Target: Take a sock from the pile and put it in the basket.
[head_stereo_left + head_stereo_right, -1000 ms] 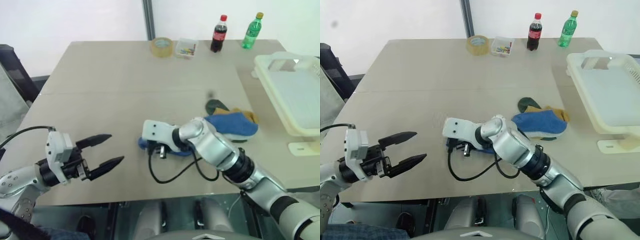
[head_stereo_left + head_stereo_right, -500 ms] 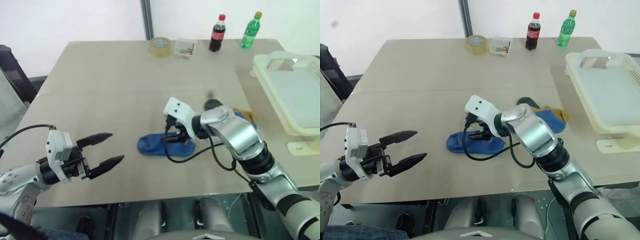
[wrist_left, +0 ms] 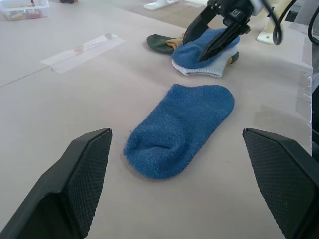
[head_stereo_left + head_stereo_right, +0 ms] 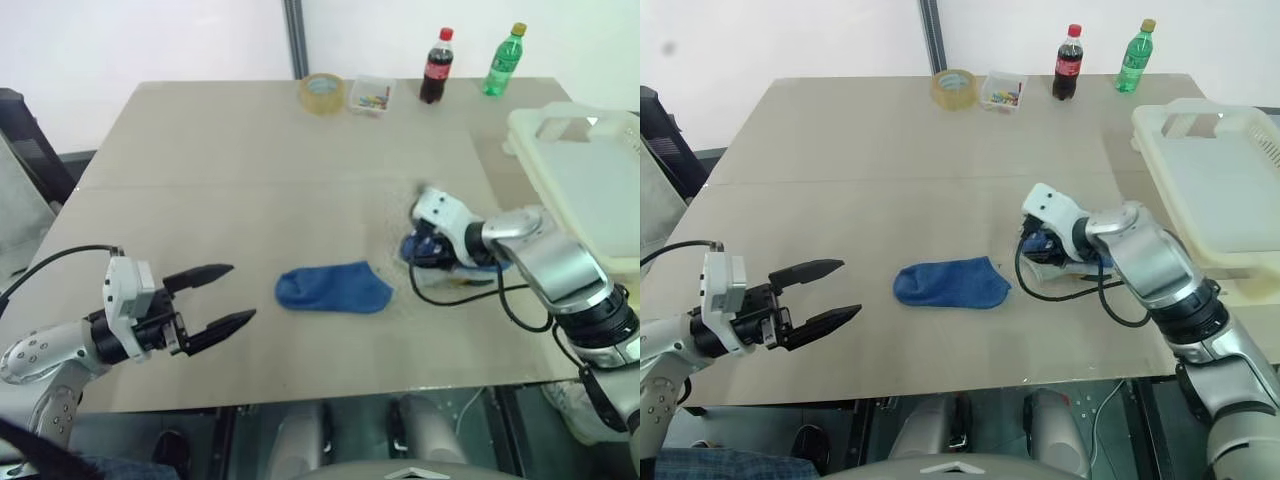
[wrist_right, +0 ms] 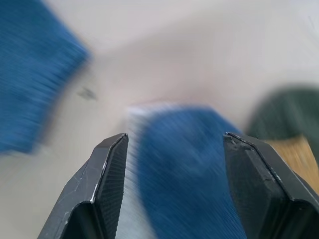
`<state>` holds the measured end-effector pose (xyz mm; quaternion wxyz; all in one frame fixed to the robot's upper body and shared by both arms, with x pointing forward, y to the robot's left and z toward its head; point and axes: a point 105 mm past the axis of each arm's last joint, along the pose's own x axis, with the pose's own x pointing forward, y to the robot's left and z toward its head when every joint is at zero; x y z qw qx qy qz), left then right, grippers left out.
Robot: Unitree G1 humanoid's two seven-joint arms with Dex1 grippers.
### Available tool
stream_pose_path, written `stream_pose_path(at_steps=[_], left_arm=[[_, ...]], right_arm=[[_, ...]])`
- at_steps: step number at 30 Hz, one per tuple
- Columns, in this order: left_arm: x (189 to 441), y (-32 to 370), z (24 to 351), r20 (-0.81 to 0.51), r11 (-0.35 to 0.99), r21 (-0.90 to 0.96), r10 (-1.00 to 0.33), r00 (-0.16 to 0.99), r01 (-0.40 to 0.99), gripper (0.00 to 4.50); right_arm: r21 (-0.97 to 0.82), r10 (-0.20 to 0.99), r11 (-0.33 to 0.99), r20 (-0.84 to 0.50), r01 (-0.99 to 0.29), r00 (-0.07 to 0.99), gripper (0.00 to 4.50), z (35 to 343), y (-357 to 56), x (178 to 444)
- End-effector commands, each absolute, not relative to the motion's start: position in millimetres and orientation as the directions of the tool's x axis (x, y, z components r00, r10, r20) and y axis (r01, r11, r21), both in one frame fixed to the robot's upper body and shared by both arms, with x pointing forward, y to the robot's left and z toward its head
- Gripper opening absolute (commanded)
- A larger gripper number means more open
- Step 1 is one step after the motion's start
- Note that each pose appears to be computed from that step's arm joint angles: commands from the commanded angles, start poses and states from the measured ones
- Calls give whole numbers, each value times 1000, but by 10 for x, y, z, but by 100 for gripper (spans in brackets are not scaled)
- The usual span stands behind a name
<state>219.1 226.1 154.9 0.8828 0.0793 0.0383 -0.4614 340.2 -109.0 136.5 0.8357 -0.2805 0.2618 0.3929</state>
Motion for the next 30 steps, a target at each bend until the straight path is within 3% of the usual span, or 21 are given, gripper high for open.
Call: stream_pose_path(at_steps=[1, 2, 5, 7, 10, 23, 30], left_arm=[[2199, 2253, 1581, -140, 553, 129, -812, 567, 823, 450], [2197, 2254, 1582, -139, 553, 129, -811, 568, 823, 450], [2191, 2257, 1580, -139, 555, 128, -811, 569, 822, 450], [2186, 2260, 1578, -141, 555, 128, -810, 569, 822, 450], [2182, 2263, 1576, -145, 555, 129, -809, 569, 822, 450], [2196, 2246, 1559, -146, 550, 126, -813, 564, 826, 450], [2203, 2262, 1571, -146, 554, 133, -809, 569, 822, 450]], right_arm=[[-282, 512, 554, -626, -783, 588, 306, 1414, -1111, 3453], [-284, 509, 556, -626, -781, 590, 306, 1406, -1115, 3461], [-281, 512, 557, -625, -781, 590, 235, 1399, -1111, 3461], [-287, 512, 556, -622, -780, 593, 122, 1410, -1107, 3462], [-297, 514, 551, -615, -779, 598, 3, 1438, -1095, 3466], [-361, 553, 498, -568, -789, 609, 3, 1606, -789, 3582], [-297, 652, 443, -541, -846, 531, 3, 1507, 23, 3710]])
